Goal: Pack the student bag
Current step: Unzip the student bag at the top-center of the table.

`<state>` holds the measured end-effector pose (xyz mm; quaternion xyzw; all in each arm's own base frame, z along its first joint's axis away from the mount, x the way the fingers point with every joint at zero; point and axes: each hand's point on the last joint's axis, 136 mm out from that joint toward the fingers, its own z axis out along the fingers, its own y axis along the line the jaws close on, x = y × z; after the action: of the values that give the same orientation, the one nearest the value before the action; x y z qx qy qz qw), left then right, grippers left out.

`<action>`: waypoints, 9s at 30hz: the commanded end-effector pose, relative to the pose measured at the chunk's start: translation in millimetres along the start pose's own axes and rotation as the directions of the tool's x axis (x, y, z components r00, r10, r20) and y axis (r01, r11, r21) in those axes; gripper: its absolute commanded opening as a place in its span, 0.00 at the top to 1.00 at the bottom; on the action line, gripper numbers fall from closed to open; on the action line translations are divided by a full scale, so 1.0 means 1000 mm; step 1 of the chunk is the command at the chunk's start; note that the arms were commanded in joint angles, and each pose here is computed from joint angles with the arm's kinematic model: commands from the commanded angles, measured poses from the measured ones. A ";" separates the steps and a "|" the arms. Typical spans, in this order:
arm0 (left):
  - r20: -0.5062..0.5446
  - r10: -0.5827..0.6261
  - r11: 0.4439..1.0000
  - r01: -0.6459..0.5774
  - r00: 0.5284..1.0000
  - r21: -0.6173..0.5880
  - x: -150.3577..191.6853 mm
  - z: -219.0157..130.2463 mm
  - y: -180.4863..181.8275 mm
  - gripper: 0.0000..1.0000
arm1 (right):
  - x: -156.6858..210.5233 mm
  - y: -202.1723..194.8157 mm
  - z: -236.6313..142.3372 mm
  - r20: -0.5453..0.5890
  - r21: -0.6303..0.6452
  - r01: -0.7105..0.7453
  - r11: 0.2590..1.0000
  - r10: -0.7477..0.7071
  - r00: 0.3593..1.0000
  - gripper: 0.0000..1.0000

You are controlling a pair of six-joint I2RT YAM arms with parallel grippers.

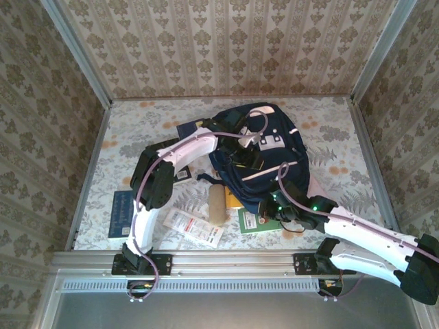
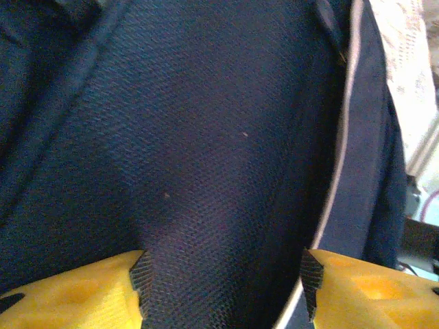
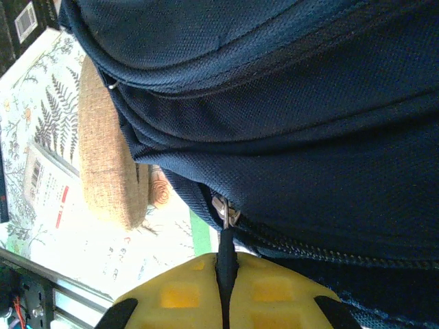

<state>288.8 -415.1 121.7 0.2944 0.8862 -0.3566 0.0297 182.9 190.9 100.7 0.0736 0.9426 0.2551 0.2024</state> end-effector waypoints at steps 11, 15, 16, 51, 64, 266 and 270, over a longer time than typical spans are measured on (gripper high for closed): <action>-0.099 0.024 0.978 -0.003 0.995 0.210 0.022 0.023 -0.047 0.42 | -0.010 -0.003 0.005 0.016 -0.045 0.003 0.999 -0.002 1.000 1.00; -0.108 0.016 0.978 0.007 0.994 0.208 0.023 0.028 -0.047 0.44 | -0.013 -0.004 0.004 0.022 -0.048 0.003 0.999 -0.002 1.000 1.00; -0.109 0.019 0.981 0.003 0.994 0.193 0.023 0.029 -0.044 0.45 | -0.013 -0.004 0.004 0.022 -0.050 0.005 0.999 -0.004 1.000 1.00; 0.053 0.077 0.987 -0.083 0.996 0.138 -0.016 -0.011 -0.033 1.00 | -0.008 -0.007 0.003 -0.121 -0.045 -0.239 0.970 0.232 0.965 0.85; 0.071 0.081 0.991 -0.088 0.994 0.098 -0.017 -0.022 -0.025 1.00 | -0.011 -0.035 -0.018 -0.090 0.126 -0.113 0.986 0.124 0.988 1.00; -0.081 0.801 0.514 -0.752 0.593 -0.413 0.011 -0.057 0.012 0.35 | -0.118 0.058 0.010 0.146 -0.245 0.168 0.955 -0.134 0.980 1.00; -0.112 0.805 0.489 -0.758 0.583 -0.431 0.008 -0.048 0.023 0.36 | -0.120 0.061 0.007 0.148 -0.254 0.167 0.953 -0.133 0.980 1.00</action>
<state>291.8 -359.7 140.2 0.6182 0.7222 -0.1327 0.2805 288.4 206.2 135.8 0.0036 0.9135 0.3156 0.2567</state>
